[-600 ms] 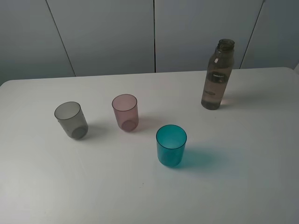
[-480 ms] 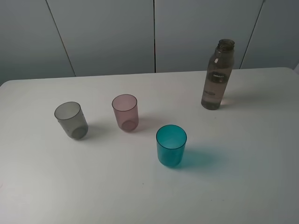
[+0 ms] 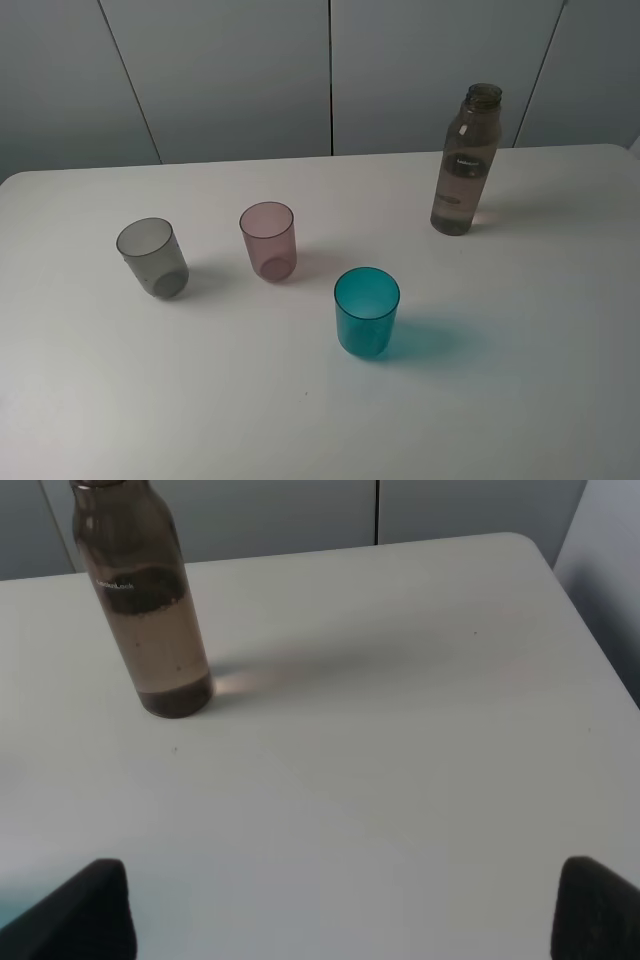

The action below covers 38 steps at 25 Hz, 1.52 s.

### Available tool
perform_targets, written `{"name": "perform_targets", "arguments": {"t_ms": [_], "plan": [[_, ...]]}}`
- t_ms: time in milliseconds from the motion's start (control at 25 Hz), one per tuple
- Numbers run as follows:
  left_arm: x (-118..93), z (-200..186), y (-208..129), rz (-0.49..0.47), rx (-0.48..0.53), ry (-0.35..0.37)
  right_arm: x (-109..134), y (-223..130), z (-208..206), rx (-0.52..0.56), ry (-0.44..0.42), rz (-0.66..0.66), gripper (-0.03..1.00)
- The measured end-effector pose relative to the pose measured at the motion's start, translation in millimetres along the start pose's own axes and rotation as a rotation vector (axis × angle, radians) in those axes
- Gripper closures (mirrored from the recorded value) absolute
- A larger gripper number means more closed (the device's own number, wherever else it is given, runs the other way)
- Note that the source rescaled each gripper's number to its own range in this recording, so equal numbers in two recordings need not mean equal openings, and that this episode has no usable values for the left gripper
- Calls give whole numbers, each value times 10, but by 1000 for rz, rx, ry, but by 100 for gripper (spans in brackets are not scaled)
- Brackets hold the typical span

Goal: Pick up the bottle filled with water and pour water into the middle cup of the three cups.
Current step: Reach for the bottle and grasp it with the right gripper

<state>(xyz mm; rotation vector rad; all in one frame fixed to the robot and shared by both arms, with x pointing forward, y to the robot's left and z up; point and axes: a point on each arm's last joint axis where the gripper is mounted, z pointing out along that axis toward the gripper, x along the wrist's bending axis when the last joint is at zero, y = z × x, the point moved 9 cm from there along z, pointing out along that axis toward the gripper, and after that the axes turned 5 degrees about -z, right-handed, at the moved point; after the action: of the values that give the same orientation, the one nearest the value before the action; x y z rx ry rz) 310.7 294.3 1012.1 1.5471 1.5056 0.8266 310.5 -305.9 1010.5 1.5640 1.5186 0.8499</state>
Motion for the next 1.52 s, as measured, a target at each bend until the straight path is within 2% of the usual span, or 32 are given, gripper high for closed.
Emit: {"name": "perform_targets", "arguments": {"t_ms": [600, 840, 1120, 1320, 1520], "plan": [[0, 0, 0, -2, 0, 0, 0, -9, -6, 6, 0, 0, 27], [0, 0, 0, -2, 0, 0, -34, 188, -223, -55, -15, -5, 27], [0, 0, 0, -2, 0, 0, -111, 492, -189, 59, -40, -58, 27], [0, 0, 0, -2, 0, 0, -124, 672, 82, 199, -29, -74, 27], [0, 0, 0, -2, 0, 0, -7, 788, 434, 292, 44, -49, 27]]}}
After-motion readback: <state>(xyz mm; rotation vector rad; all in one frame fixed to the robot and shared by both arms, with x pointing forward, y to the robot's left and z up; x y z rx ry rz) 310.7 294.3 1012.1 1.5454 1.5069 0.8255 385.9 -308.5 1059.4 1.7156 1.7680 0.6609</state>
